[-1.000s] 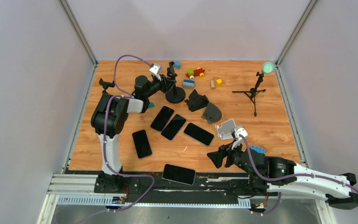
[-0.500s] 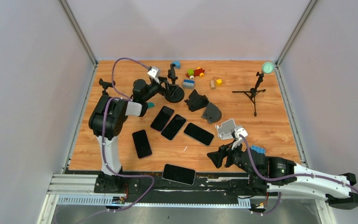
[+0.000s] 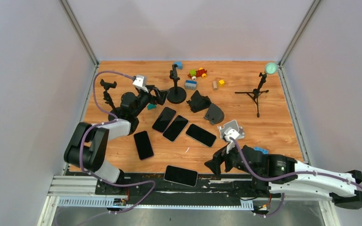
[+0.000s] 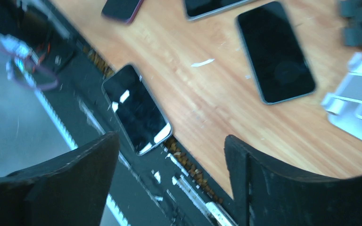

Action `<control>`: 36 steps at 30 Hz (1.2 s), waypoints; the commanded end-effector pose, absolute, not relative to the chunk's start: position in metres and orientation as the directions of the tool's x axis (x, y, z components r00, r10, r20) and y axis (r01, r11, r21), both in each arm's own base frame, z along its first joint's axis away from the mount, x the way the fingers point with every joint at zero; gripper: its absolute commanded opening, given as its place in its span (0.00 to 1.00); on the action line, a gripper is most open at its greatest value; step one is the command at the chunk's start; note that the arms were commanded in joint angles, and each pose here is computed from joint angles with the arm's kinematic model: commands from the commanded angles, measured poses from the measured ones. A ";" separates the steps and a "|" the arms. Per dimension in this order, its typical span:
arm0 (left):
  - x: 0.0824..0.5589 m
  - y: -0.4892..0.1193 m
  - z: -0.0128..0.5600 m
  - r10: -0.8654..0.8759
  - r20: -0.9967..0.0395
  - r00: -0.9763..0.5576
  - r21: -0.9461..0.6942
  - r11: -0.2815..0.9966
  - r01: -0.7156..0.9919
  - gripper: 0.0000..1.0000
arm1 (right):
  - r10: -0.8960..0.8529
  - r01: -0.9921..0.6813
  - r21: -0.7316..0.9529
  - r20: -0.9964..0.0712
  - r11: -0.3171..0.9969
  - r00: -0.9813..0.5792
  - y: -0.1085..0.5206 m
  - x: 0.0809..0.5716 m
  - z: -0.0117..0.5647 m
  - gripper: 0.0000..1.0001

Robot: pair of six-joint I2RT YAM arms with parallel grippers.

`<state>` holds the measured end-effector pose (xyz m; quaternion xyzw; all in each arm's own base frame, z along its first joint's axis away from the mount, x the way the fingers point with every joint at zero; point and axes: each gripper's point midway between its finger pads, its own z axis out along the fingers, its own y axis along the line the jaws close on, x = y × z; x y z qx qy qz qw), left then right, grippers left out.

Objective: Remove the phone from the phone stand
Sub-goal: Place the phone stand at the center of the board, then move the phone to the center of the board.

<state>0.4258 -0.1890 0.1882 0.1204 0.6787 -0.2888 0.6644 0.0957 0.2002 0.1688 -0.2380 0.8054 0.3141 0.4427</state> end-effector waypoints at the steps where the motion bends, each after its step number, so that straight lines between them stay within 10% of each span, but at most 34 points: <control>1: 0.407 -0.160 0.185 -0.351 -0.918 -0.184 -0.396 0.844 0.363 1.00 | -0.343 -0.848 0.272 -0.826 0.454 -0.448 0.239 0.055 0.169 0.89; 9: 0.343 -0.137 0.143 -0.303 -0.743 -0.597 -0.440 0.893 0.094 1.00 | -0.582 -0.932 0.286 -0.728 0.222 -0.362 0.314 0.014 0.136 0.99; 36: 0.240 -0.095 0.194 -0.036 -0.813 -0.582 -0.214 0.947 0.240 1.00 | -0.789 -0.960 -0.015 -0.574 0.279 -0.220 0.357 0.053 0.037 1.00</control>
